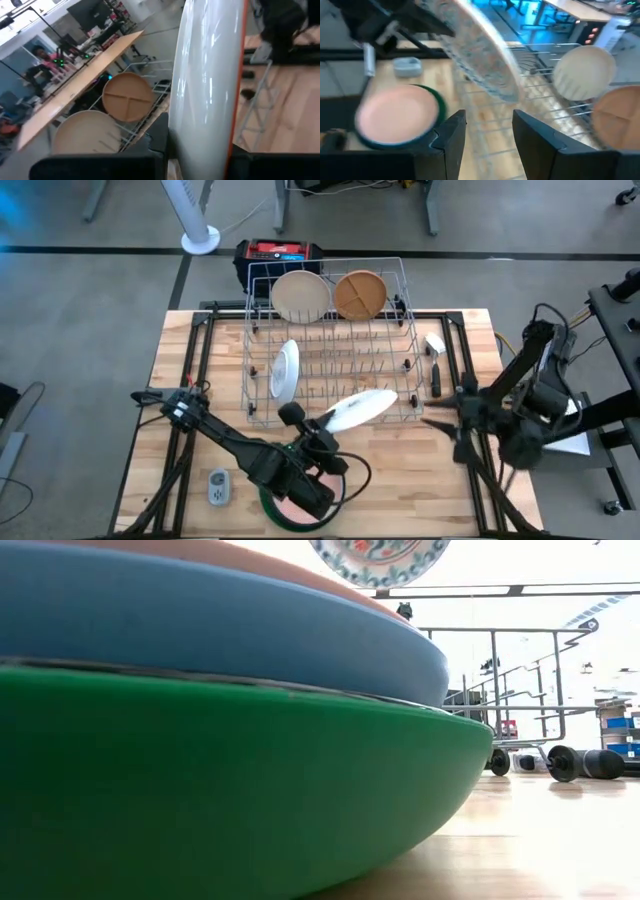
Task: Sort dishes
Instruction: Put the white patterned plate into the dish rack
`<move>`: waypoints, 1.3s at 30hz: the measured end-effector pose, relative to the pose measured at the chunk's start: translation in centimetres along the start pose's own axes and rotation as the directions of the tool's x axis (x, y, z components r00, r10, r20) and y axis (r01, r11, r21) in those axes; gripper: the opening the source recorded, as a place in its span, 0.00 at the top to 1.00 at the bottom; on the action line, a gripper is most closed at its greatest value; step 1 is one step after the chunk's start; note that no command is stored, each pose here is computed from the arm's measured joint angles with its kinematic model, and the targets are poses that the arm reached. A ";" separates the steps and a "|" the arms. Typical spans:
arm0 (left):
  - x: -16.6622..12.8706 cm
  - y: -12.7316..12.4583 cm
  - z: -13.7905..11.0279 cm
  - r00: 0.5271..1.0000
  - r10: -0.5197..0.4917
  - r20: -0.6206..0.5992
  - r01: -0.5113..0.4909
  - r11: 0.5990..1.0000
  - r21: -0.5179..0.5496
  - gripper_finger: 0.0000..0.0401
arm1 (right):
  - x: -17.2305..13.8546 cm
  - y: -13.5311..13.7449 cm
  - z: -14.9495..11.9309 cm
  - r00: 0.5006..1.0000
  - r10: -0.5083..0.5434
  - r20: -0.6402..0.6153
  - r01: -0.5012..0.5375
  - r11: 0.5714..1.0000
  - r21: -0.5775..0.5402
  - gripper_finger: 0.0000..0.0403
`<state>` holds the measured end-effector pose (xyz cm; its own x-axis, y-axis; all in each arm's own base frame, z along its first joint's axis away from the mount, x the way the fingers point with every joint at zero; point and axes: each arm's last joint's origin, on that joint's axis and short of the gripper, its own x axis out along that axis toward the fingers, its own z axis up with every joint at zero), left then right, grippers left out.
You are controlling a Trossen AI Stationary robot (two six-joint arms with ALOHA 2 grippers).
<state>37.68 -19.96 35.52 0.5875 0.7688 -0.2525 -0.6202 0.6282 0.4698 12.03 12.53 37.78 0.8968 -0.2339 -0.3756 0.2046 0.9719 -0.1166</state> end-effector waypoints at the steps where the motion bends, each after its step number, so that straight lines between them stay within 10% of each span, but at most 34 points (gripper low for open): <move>1: 0.1 0.3 -0.1 1.000 0.005 -0.008 -0.005 1.000 0.012 0.93 | 0.2 -0.6 0.2 1.000 -0.018 -0.003 0.018 1.000 -0.021 0.61; 17: 2.8 5.8 1.2 0.989 0.141 -0.036 -0.139 0.988 0.065 0.93 | 4.3 -6.7 4.0 1.000 -0.002 0.029 0.009 0.975 -0.223 0.57; 33: 4.2 6.9 1.5 0.983 0.174 -0.056 -0.164 0.974 0.156 0.93 | 8.1 -10.9 4.2 0.991 0.133 0.010 -0.116 0.894 -0.433 0.55; 39: 5.0 7.3 1.5 0.978 0.196 -0.064 -0.183 0.968 0.175 0.93 | 9.9 -11.7 4.3 0.999 0.034 0.028 -0.018 0.893 -0.449 0.55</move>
<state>36.87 -11.77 38.96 0.4198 0.8832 -0.2089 -0.6166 0.4464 0.6485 20.20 -1.07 39.39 0.9139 -0.1996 -0.3534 -0.0097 0.8598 -0.5105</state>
